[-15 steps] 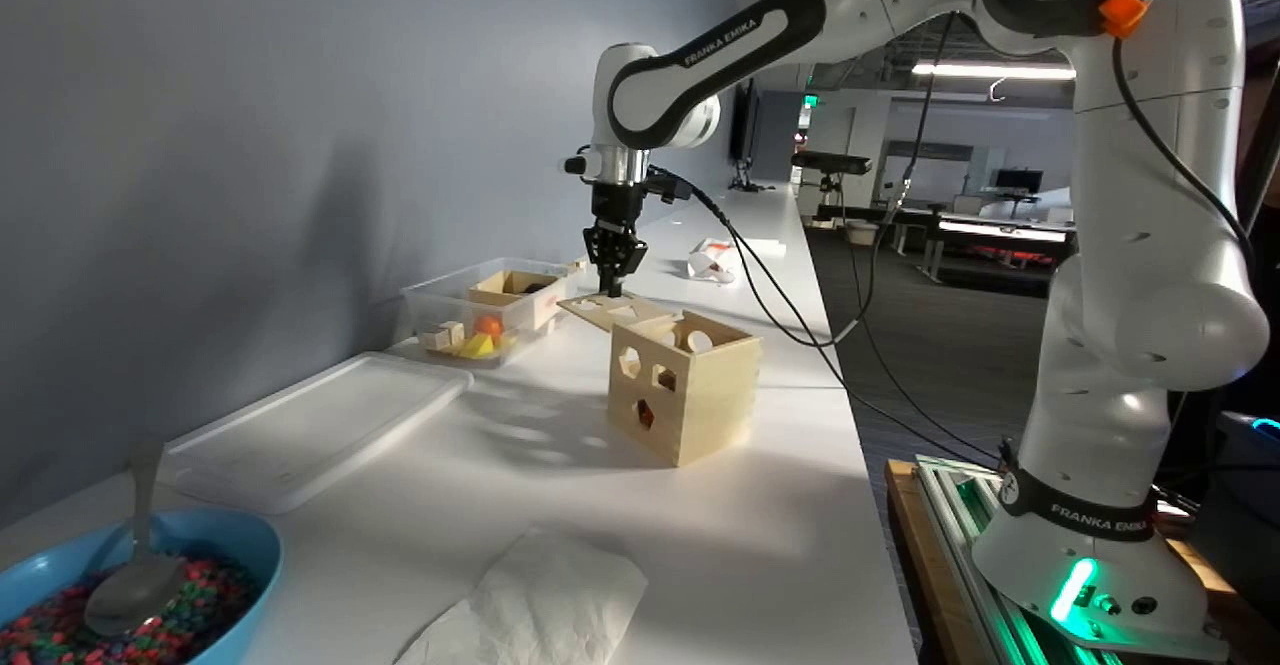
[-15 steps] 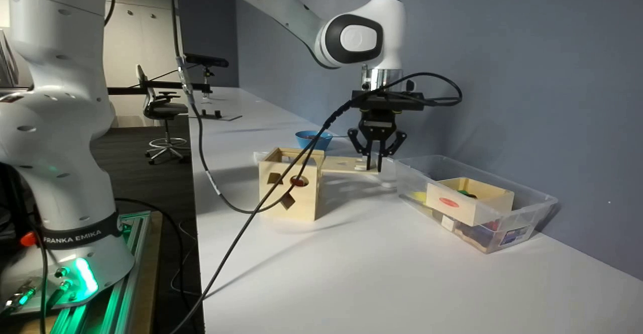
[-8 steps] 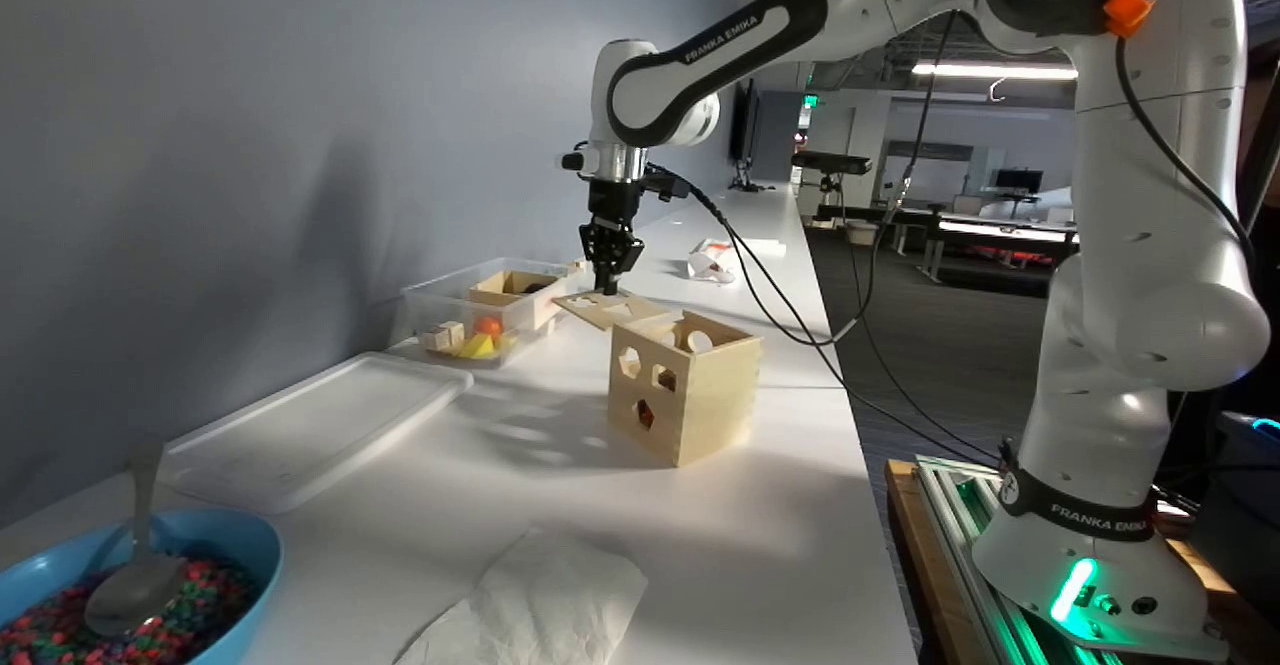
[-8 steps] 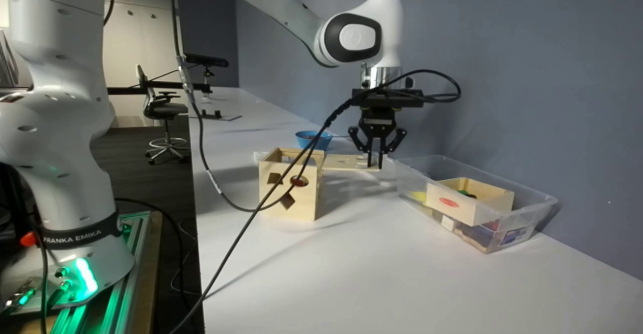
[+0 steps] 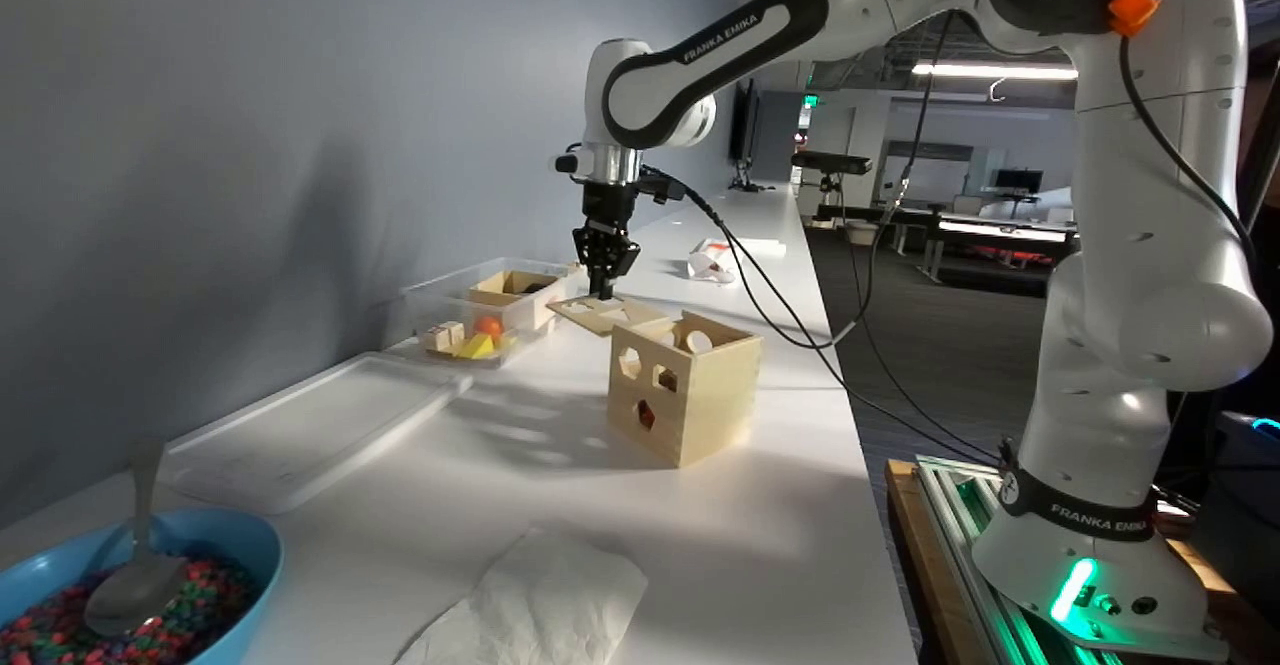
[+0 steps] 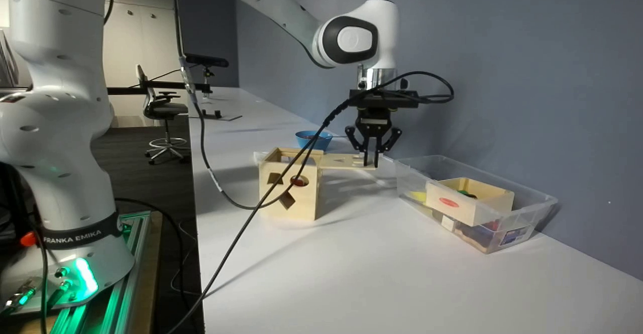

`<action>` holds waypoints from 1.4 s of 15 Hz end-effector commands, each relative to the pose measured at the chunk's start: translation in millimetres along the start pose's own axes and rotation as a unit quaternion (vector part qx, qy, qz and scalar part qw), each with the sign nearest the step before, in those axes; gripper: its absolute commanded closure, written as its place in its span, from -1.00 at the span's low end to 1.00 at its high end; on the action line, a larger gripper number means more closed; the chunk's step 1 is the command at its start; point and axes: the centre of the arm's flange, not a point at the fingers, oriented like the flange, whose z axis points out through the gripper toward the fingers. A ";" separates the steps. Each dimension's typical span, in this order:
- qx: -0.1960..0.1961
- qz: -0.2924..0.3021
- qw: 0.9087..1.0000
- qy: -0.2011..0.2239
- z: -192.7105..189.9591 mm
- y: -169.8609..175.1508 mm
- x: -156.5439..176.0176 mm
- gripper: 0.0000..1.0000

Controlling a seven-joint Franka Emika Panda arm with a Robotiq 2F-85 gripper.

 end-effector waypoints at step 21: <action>0.002 0.049 0.999 0.000 9.6 -21.2 -15.9 0.89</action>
